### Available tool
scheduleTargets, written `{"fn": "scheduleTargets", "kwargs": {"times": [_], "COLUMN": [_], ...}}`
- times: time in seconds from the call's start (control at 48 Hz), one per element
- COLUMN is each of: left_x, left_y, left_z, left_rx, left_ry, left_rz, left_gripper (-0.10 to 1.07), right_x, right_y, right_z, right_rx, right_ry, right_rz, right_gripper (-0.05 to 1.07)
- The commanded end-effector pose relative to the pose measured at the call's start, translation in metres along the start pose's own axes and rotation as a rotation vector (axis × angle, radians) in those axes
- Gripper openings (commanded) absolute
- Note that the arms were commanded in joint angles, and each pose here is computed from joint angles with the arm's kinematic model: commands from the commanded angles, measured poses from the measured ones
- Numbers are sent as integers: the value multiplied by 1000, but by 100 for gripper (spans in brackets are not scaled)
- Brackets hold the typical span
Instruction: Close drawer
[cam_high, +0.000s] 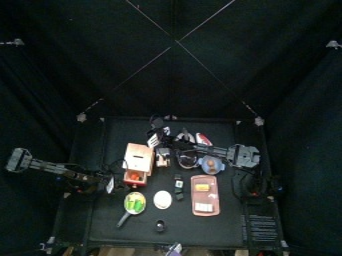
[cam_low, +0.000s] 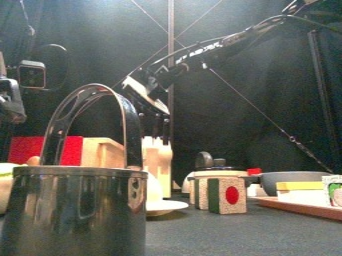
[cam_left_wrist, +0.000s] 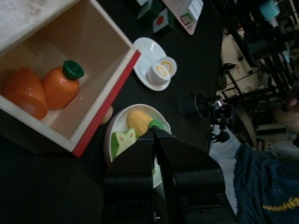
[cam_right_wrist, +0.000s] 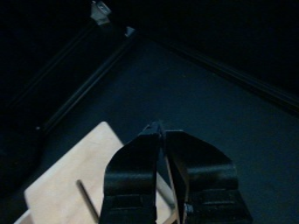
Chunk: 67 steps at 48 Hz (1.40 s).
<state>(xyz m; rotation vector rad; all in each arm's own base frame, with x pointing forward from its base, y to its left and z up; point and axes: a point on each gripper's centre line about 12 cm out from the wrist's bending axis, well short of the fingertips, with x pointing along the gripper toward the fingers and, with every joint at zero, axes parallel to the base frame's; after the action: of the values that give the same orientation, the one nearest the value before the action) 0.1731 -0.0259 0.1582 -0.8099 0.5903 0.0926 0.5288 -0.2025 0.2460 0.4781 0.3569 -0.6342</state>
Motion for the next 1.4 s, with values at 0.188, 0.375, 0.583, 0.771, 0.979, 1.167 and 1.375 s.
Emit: {"fn": "scheduleTargets", "kwargs": {"times": [0.188,0.375,0.583,0.771,0.979,1.167,1.375], "left_x": [6,8,8,7,7,6,4], "left_y": [9,18,26,32,35,35,37], "left_z": [-1,2,8,11,18,24,34], "left_rx": [-27,-47,-72,-80,-87,-81,-86], "left_ry": [9,0,-33,-48,-78,-118,-187], "left_rz": [53,97,136,160,174,179,189], "left_gripper": [38,38,38,38,38,38,38], "right_x": [17,18,22,25,28,29,28], "right_y": [-5,-3,-8,-13,-13,-13,-12], "right_z": [-10,-15,-26,-35,-39,-41,-42], "right_rx": [22,15,6,3,-1,-2,-5], "right_ry": [23,31,55,75,82,86,86], "right_rz": [-11,-9,-23,-34,-37,-37,-36], "right_gripper": [48,48,48,48,48,48,48]}}
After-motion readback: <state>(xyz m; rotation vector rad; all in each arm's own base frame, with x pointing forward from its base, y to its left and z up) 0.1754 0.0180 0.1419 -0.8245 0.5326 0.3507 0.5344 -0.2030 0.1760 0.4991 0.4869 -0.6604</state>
